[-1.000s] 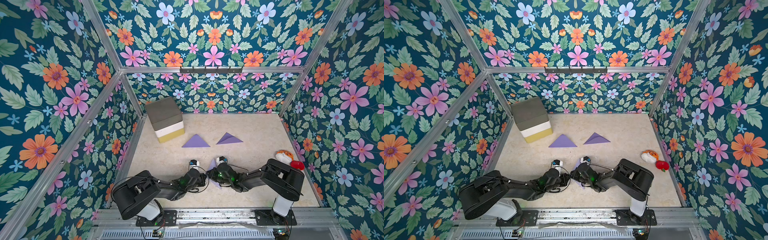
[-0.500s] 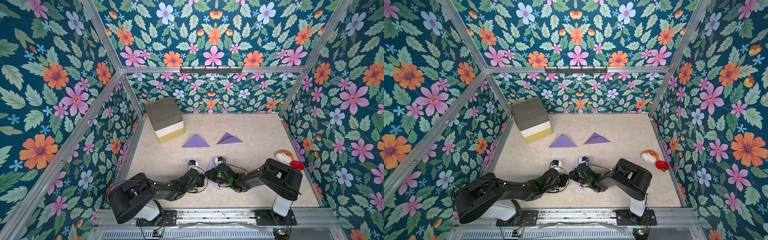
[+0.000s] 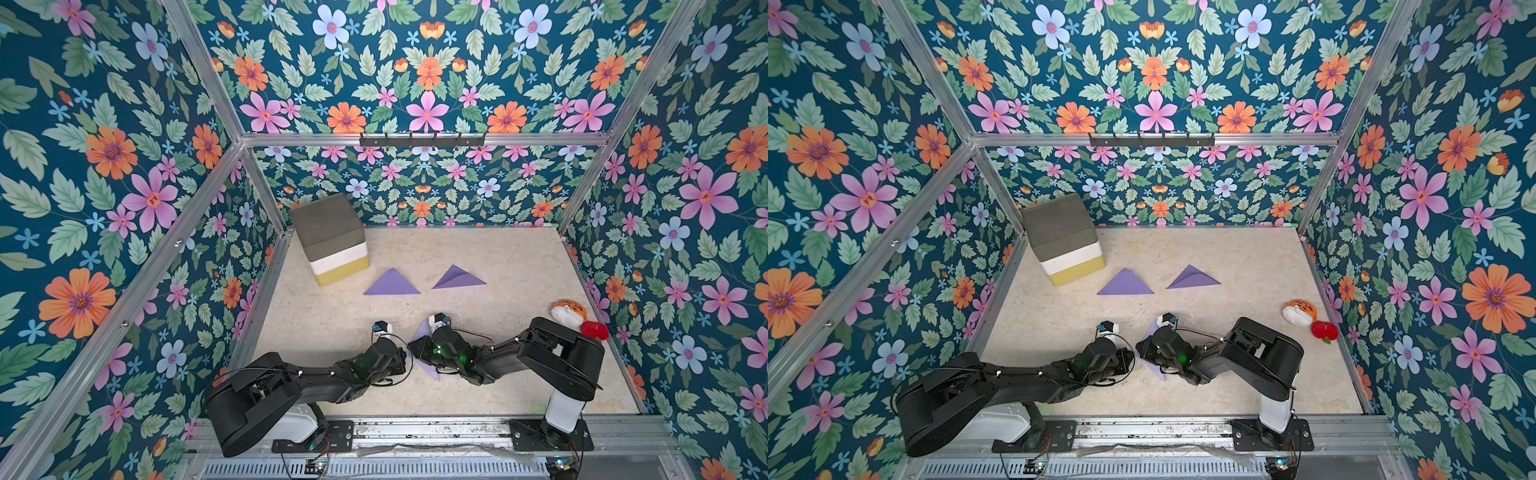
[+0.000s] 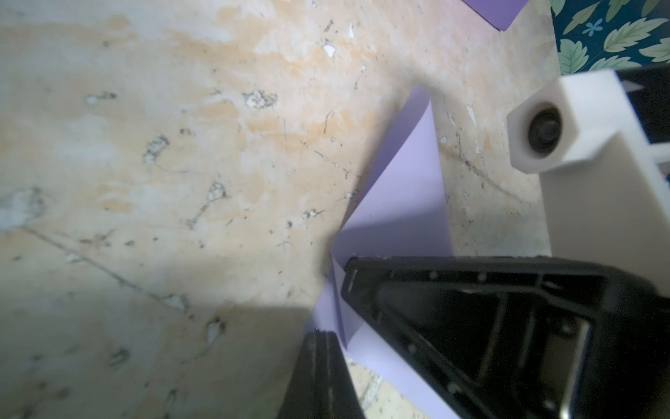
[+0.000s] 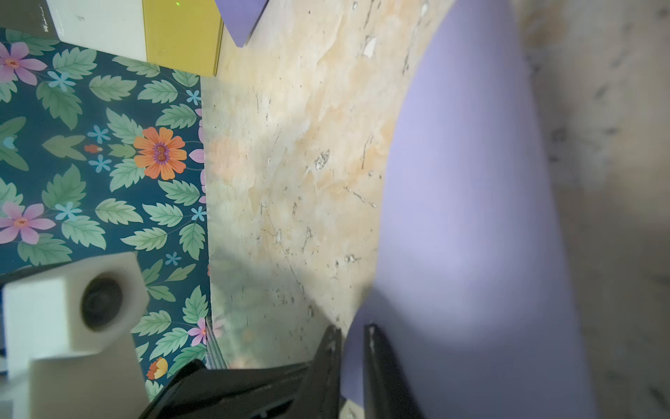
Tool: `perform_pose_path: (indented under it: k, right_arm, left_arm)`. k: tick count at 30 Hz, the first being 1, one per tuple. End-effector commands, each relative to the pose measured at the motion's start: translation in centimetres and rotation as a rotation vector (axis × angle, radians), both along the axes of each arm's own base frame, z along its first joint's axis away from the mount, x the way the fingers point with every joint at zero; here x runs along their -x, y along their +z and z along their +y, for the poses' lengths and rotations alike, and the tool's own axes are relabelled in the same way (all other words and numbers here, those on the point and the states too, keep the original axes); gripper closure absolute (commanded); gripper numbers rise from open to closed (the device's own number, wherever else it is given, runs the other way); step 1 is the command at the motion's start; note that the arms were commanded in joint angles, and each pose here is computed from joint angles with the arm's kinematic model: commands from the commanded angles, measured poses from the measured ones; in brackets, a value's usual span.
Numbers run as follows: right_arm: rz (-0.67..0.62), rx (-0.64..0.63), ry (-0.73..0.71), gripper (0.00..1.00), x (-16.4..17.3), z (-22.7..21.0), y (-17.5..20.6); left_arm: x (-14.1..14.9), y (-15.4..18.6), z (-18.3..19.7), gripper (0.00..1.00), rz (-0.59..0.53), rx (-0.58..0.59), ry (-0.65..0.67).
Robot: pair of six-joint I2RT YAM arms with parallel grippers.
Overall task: Fold the square paper diagonally
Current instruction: Fold the paper at the center of the board.
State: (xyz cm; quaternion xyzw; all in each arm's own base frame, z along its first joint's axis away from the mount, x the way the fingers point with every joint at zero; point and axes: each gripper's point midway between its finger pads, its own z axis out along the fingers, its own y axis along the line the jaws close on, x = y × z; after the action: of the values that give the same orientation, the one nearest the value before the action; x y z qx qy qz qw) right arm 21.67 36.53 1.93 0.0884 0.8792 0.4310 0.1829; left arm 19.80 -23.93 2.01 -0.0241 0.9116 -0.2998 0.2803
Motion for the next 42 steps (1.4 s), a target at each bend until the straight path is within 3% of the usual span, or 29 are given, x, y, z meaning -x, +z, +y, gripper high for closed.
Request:
perform_pose_path:
  k: [1, 13, 18, 28, 42]
  right_arm:
    - [0.055, 0.120, -0.002, 0.81, 0.9, -1.9, -2.9]
    - [0.055, 0.114, 0.009, 0.69, 1.1, -1.6, -2.8]
    - [0.057, 0.113, 0.012, 0.69, 1.2, -1.6, -2.9]
    - [0.063, 0.123, 0.002, 0.84, 1.2, -1.9, -3.0]
    - [0.064, 0.123, -0.001, 0.89, 1.2, -2.0, -3.0]
  left_arm:
    - [0.2, -0.8, 1.7, 1.00, 0.020, -0.051, 0.048]
    - [-0.8, 0.9, 2.5, 1.00, -0.003, 0.025, 0.119]
    - [-1.8, 1.6, 2.5, 1.00, -0.003, 0.099, 0.151]
    - [-1.9, 1.7, -0.2, 0.89, 0.037, 0.183, 0.054]
    - [-1.2, 0.4, -0.2, 0.83, 0.086, 0.184, 0.048]
